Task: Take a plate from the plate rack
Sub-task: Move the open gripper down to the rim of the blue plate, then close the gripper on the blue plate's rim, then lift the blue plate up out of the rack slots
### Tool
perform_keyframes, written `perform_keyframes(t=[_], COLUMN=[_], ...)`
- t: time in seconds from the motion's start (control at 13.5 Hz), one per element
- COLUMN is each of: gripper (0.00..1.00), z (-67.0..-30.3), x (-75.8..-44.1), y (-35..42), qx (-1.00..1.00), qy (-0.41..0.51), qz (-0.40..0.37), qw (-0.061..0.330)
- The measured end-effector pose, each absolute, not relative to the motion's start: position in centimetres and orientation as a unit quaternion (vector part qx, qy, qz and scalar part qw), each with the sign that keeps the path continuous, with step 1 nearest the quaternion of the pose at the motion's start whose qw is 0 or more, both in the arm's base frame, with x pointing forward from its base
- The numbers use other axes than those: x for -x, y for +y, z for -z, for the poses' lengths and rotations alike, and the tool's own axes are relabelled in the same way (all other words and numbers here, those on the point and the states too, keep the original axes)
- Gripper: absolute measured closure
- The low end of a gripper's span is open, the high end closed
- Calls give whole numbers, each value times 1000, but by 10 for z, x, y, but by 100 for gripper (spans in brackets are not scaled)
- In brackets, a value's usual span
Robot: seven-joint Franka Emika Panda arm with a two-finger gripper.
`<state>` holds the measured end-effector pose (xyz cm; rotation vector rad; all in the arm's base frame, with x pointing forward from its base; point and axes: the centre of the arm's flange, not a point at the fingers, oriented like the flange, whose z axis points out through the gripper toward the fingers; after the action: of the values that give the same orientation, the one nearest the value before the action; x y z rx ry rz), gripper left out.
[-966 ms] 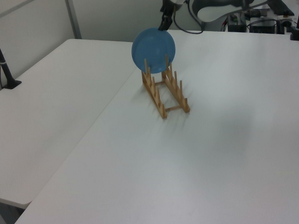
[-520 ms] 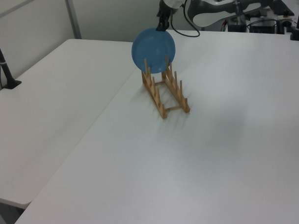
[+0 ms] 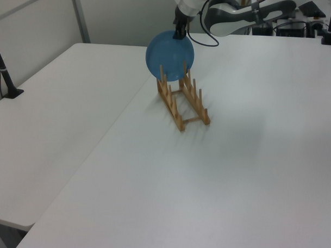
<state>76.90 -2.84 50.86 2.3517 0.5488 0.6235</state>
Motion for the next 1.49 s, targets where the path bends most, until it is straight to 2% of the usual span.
perform_keyframes(t=[0.15, 0.3, 0.45, 0.52, 0.59, 1.19, 1.49], gripper=[65, 67, 74, 81, 93, 93, 93], z=[-510, -511, -512, -512, -512, -517, -542], x=[-769, -769, -769, -769, -769, -770, -767], y=[-28, -28, -27, -27, -26, -30, -31], qx=[-894, -893, -893, -893, -893, -891, -884], qy=[209, 208, 209, 209, 209, 207, 204], qz=[-238, -239, -240, -240, -240, -243, -259], qw=[318, 319, 319, 319, 319, 322, 331])
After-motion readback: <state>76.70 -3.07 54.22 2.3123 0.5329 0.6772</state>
